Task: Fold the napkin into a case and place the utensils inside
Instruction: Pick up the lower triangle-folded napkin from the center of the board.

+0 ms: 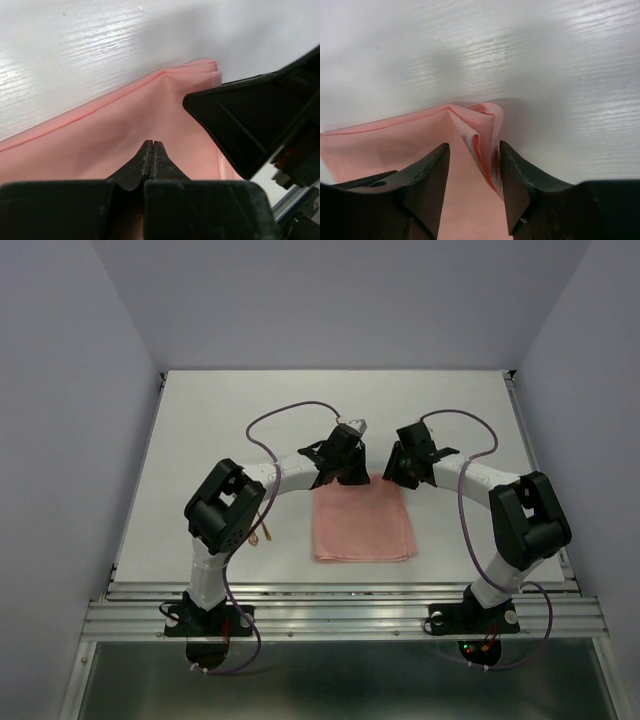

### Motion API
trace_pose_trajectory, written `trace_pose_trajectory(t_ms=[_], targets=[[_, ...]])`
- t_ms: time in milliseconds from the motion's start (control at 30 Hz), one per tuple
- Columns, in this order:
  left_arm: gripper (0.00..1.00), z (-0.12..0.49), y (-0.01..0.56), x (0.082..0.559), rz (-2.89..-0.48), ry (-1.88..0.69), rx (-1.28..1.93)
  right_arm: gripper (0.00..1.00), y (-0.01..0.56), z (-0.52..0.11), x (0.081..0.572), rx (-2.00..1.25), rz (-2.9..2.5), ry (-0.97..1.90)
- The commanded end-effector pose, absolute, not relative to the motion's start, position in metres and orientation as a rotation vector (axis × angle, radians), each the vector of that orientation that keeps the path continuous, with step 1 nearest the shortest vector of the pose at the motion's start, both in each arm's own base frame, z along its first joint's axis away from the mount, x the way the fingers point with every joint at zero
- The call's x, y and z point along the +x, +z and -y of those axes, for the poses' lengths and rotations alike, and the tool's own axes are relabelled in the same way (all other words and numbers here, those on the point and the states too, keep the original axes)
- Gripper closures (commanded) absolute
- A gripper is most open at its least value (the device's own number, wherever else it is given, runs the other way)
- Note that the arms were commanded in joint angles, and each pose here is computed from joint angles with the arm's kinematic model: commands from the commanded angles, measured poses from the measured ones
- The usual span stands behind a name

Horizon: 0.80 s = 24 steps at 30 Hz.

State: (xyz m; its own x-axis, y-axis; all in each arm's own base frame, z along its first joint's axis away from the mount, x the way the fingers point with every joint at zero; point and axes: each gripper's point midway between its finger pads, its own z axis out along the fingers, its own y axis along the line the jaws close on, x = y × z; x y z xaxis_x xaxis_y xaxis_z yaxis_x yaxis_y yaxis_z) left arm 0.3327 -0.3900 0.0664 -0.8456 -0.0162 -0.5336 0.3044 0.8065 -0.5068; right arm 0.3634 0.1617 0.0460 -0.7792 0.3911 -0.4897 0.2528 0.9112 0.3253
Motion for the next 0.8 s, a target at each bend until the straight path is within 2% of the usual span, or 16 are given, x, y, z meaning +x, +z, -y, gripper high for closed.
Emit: trace_pose_trajectory(t_ms=[0,33,100,300,767], targets=[[1.00,0.391,0.055,0.335,-2.479,-0.797,0.261,0.46,0.068,-0.145,0.377,0.293,-2.450,0.170],[1.00,0.391,0.046,0.335,-2.499,-0.786,0.264,0.41,0.068,-0.144,0.377,0.266,-2.451,0.164],[1.00,0.392,0.042,0.337,-2.507,-0.780,0.267,0.37,0.067,-0.146,0.378,0.189,-2.464,0.159],[1.00,0.387,0.022,0.336,-2.547,-0.748,0.269,0.32,0.047,-0.145,0.390,0.113,-2.508,0.188],[1.00,0.384,0.007,0.330,-2.575,-0.744,0.291,0.44,0.028,-0.142,0.399,0.111,-2.495,0.256]])
